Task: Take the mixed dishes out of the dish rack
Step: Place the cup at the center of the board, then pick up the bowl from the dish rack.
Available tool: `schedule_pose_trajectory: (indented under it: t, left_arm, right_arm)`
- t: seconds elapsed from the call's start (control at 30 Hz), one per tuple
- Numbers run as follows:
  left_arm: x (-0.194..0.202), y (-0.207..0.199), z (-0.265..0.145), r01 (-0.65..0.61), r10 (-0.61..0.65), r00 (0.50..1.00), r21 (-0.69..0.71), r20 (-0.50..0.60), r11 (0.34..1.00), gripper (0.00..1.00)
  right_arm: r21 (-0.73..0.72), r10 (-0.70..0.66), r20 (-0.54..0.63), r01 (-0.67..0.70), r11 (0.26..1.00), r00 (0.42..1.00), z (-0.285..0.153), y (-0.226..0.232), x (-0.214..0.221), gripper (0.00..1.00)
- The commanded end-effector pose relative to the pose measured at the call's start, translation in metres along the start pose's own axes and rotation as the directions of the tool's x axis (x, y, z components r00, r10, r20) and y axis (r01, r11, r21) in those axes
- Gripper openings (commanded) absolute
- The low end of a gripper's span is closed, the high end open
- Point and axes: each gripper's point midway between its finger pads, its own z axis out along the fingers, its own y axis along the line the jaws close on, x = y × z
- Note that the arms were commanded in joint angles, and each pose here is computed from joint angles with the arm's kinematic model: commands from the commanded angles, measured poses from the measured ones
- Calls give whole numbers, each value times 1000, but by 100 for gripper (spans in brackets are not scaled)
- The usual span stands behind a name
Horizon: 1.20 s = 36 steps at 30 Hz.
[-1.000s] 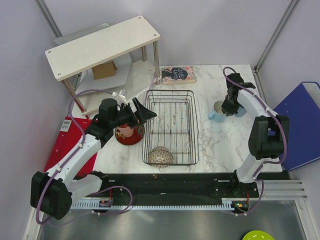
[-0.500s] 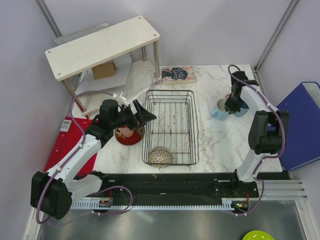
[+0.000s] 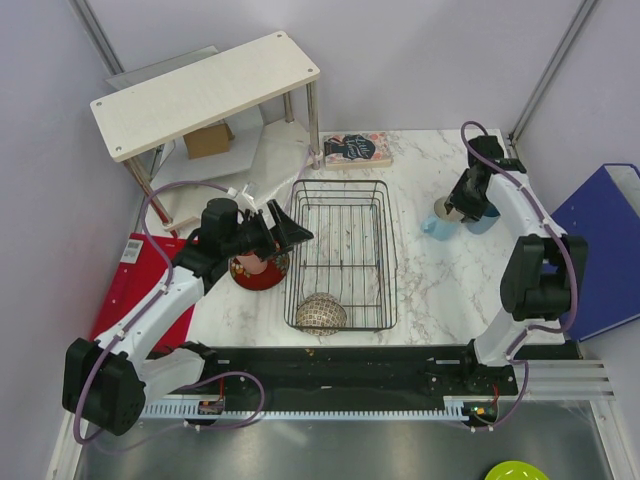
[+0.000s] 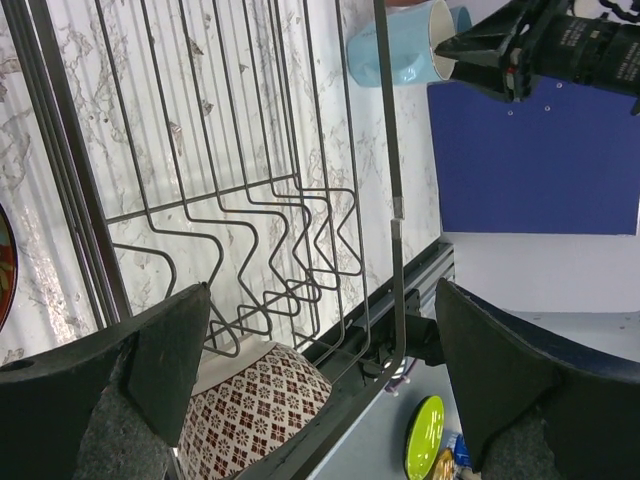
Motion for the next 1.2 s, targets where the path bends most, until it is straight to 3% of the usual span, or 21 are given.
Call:
schedule_pose_trajectory:
  t: [0.0, 0.3, 0.4, 0.47, 0.53, 0.6, 0.67, 0.8, 0.83, 1.0, 1.1, 1.17]
  left_arm:
    - [-2, -4, -1, -54, 54, 999, 17, 4, 998, 99]
    - [-6, -4, -3, -110, 110, 994, -17, 7, 994, 99]
    - [-11, 1, -5, -144, 145, 989, -68, 20, 987, 100]
    - [-11, 1, -5, -175, 177, 984, -90, 12, 980, 99]
    - [-9, 2, -2, -185, 186, 983, -107, 4, 977, 99]
    - [-3, 5, 3, -195, 192, 981, -100, -36, 976, 99]
    - [6, -1, 5, -244, 239, 967, -53, -83, 968, 99]
    - [34, -22, 6, -445, 438, 892, -46, -109, 894, 99]
    - [30, -18, 7, -484, 476, 875, -114, -90, 868, 100]
    - [55, -19, 9, -686, 666, 728, -178, -161, 706, 99]
    - [49, -14, 3, -779, 779, 615, -243, -121, 578, 99]
    - [32, -26, -1, -810, 836, 549, -264, -26, 523, 99]
  right_arm:
    - [-102, 30, 94, -21, 995, 995, -42, 14, -20, 51]
    - [-253, 49, 187, -1, 968, 981, -111, 19, -11, 53]
    - [-386, 26, 242, 72, 920, 970, -137, 34, 5, 53]
    - [-506, -5, 279, 151, 849, 960, -161, 48, 30, 54]
    - [-640, -7, 404, 288, 712, 915, -208, 71, 42, 56]
    - [-709, -13, 459, 375, 597, 888, -225, 85, 64, 59]
    - [-728, 5, 507, 425, 537, 862, -240, 82, 78, 61]
    - [-730, -47, 530, 483, 484, 847, -236, 72, 107, 61]
    - [-725, -62, 534, 494, 481, 843, -232, 70, 112, 61]
    - [-745, -77, 532, 509, 431, 843, -214, 64, 136, 62]
    - [-748, -67, 536, 510, 424, 842, -211, 63, 138, 62]
    - [-744, -68, 541, 514, 426, 838, -208, 64, 137, 62]
